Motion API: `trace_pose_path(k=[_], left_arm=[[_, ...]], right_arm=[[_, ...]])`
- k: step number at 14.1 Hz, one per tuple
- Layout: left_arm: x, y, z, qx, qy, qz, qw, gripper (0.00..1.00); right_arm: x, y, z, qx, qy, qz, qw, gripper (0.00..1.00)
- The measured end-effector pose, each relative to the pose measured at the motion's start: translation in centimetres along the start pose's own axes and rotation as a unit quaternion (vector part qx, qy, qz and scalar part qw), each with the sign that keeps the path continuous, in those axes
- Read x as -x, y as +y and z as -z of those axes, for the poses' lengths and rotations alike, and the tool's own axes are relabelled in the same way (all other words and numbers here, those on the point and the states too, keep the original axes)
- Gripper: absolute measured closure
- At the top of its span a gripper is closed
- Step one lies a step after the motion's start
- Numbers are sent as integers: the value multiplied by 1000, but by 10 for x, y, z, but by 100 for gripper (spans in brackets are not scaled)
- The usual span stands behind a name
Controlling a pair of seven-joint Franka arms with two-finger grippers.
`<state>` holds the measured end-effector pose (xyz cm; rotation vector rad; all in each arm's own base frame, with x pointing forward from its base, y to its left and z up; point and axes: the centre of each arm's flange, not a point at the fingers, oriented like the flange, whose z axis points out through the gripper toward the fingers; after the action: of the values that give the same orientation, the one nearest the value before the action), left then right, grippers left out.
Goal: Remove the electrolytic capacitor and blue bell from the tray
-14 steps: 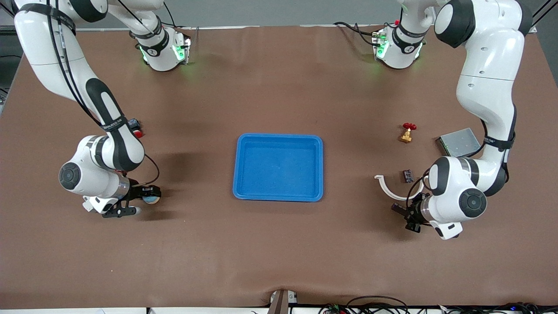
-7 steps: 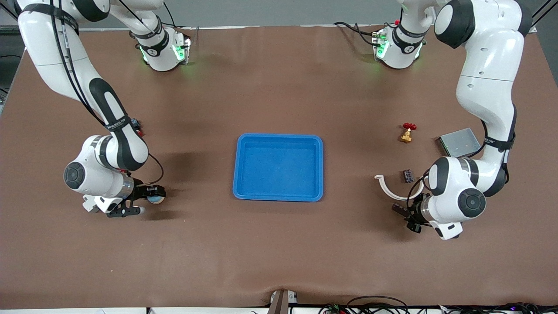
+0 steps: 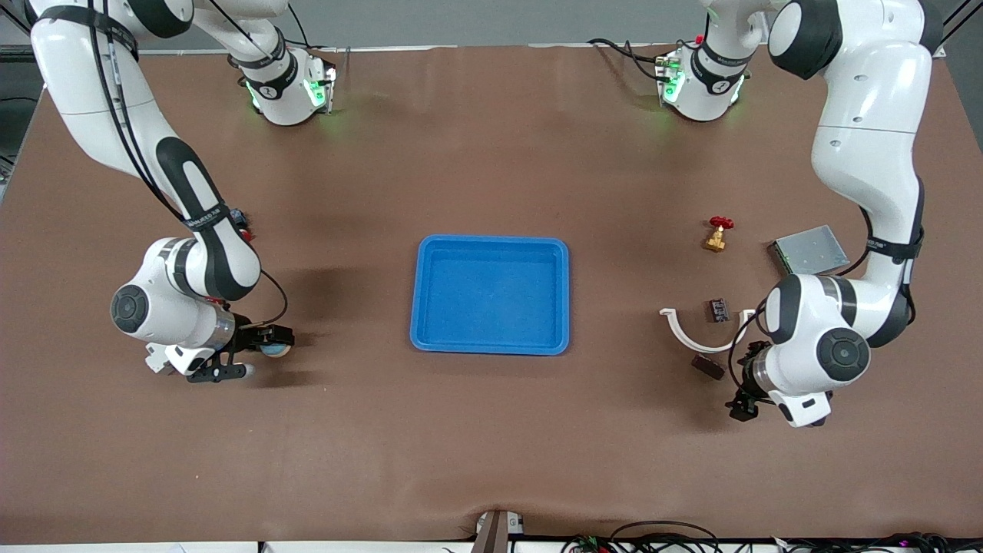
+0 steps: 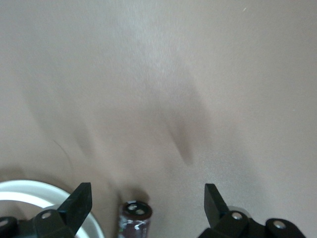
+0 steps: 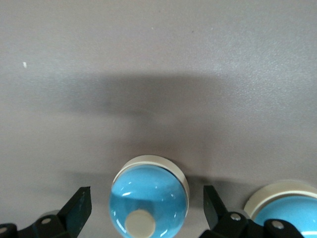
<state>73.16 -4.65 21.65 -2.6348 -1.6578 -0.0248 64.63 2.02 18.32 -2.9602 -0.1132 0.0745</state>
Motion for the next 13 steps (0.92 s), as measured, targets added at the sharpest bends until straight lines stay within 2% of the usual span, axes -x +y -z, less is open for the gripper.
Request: trace_pose_path(k=[3,6,10,13], left_arm=[[-30,-17,25,-20,2,-50,999,0],[-75,-46,58,-40,-6,-138,990,0],[-155,-108,103,-49,-20,-274,960,0],[-201,-152,124,-43,-21,-371,927,0]], right_arm=[[1,-12,37,-4,-8,-1,1000,0],[3,-27,92,-8,-13,1,1000,0],[-1,-29,151,2,-15,11,1000,0],[-9,-35,183,7,-12,21,1000,0]])
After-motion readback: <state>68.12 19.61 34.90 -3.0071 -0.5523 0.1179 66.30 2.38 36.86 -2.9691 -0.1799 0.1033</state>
